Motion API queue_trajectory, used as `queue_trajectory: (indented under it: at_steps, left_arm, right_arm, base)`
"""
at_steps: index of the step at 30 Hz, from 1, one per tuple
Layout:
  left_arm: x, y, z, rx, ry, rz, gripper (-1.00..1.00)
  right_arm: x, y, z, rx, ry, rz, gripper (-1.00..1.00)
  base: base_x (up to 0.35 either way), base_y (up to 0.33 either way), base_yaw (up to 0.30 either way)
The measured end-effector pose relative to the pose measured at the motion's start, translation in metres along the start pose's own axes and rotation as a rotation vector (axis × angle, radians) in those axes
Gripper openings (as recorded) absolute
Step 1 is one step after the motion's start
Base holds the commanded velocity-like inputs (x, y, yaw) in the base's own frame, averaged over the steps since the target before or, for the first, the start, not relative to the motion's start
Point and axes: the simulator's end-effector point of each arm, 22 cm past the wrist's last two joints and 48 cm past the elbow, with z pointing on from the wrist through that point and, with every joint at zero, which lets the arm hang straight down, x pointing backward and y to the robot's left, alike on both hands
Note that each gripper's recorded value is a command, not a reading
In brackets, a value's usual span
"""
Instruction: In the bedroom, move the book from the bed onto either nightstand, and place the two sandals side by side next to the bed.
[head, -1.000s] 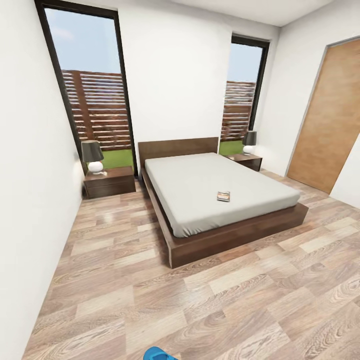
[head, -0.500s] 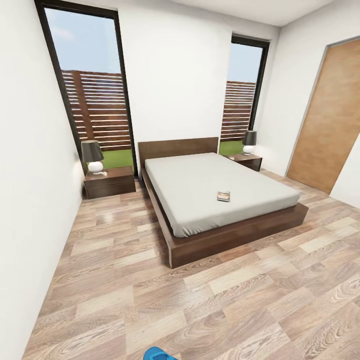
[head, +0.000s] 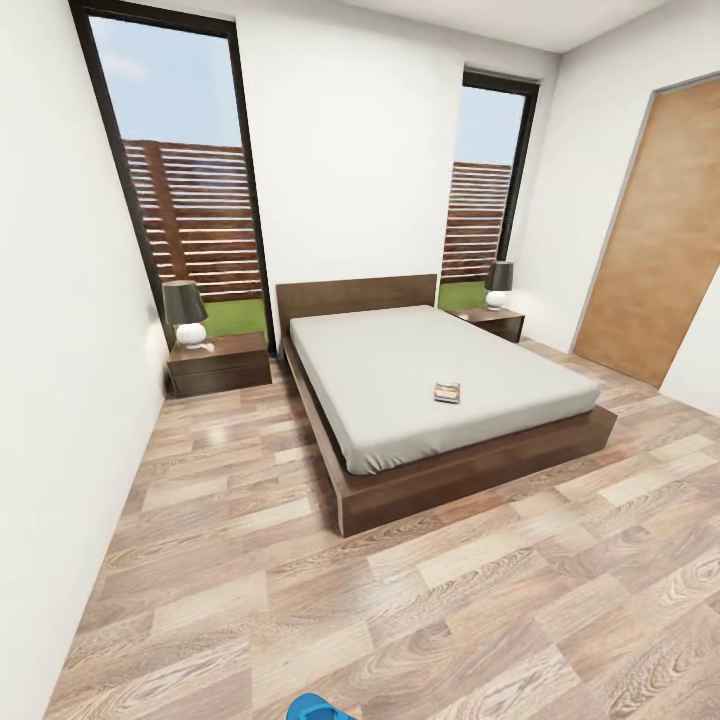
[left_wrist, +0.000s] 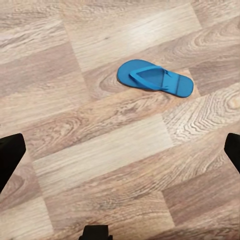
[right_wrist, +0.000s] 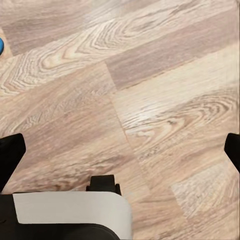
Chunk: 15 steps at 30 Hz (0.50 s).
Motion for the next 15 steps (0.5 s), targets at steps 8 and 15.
queue_trajectory:
  at_steps: [8, 15]
  left_arm:
    - [-0.001, 0.000, 0.000, 0.001, -0.002, 0.000, 1.00]
    - [-0.001, 0.000, 0.000, 0.000, -0.003, 0.000, 1.00]
  right_arm:
    - [-0.133, -0.038, 0.003, 0.078, -0.294, 0.076, 1.00]
    - [-0.135, -0.042, 0.002, 0.087, -0.300, 0.086, 1.00]
  base:
    - [0.000, 0.001, 0.000]
    - [0.000, 0.172, 0.000]
